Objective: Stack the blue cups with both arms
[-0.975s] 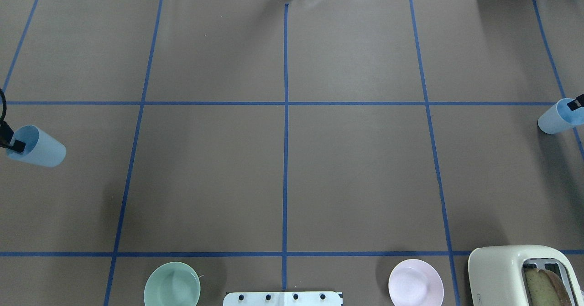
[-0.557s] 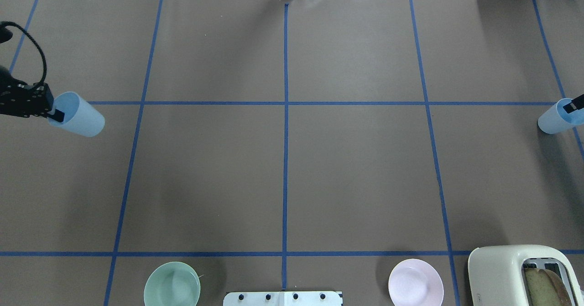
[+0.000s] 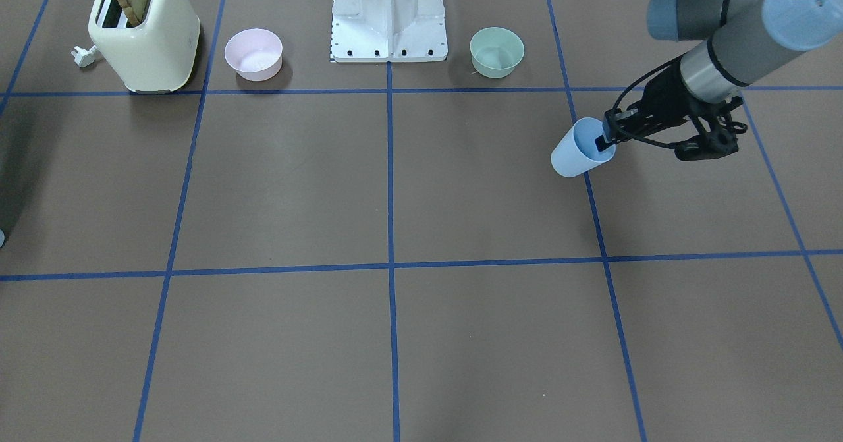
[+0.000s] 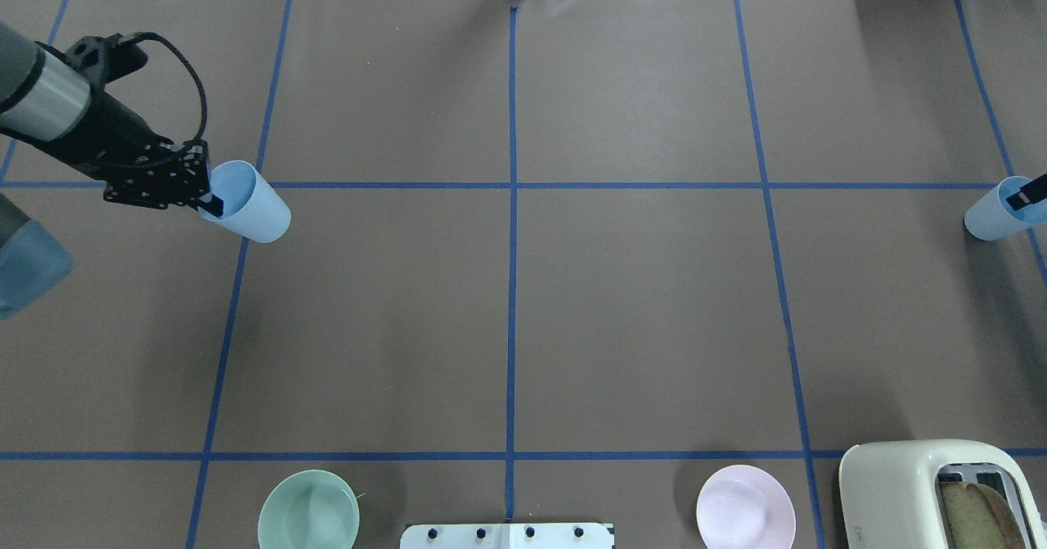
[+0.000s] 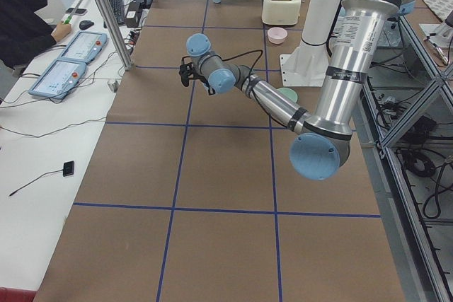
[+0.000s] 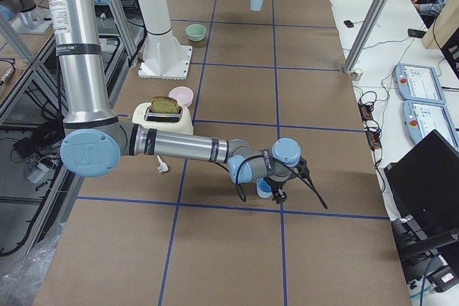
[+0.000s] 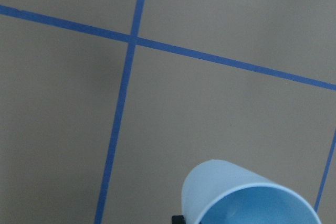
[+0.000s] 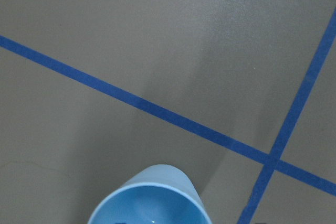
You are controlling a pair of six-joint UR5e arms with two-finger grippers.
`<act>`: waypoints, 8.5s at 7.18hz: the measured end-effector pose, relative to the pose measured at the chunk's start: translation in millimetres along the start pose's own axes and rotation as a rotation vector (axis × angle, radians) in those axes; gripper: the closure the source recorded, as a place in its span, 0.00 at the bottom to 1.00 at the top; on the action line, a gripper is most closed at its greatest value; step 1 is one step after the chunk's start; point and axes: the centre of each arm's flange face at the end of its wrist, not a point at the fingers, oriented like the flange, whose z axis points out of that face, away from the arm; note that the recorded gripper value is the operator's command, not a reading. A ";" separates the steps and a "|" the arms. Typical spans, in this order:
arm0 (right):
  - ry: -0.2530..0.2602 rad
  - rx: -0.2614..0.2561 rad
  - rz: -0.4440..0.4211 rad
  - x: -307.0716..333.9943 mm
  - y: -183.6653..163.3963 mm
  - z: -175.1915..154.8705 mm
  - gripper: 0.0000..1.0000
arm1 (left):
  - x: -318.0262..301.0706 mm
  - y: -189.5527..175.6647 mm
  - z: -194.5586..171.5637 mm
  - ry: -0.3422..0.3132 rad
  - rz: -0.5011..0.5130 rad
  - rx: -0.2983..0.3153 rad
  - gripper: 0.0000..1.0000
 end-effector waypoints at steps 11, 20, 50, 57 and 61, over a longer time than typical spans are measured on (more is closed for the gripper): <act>-0.017 0.077 -0.037 -55.1 -68.2 -73.3 1.00 | 215.4 62.8 123.1 -0.105 -0.029 0.087 1.00; -0.133 0.111 0.184 -389.0 -177.7 -193.1 1.00 | 245.0 73.0 204.0 -0.112 0.042 0.100 0.49; -0.076 0.191 0.178 -672.2 -193.1 -26.1 0.05 | 66.4 11.6 64.3 -0.113 0.252 0.109 0.13; -0.069 0.228 0.210 -645.8 -211.3 -46.5 0.00 | 48.1 -20.7 15.0 -0.085 0.241 0.131 0.12; -0.055 0.258 0.334 -524.1 -249.8 -107.4 0.00 | -10.4 -56.0 -44.5 -0.143 0.334 0.164 0.03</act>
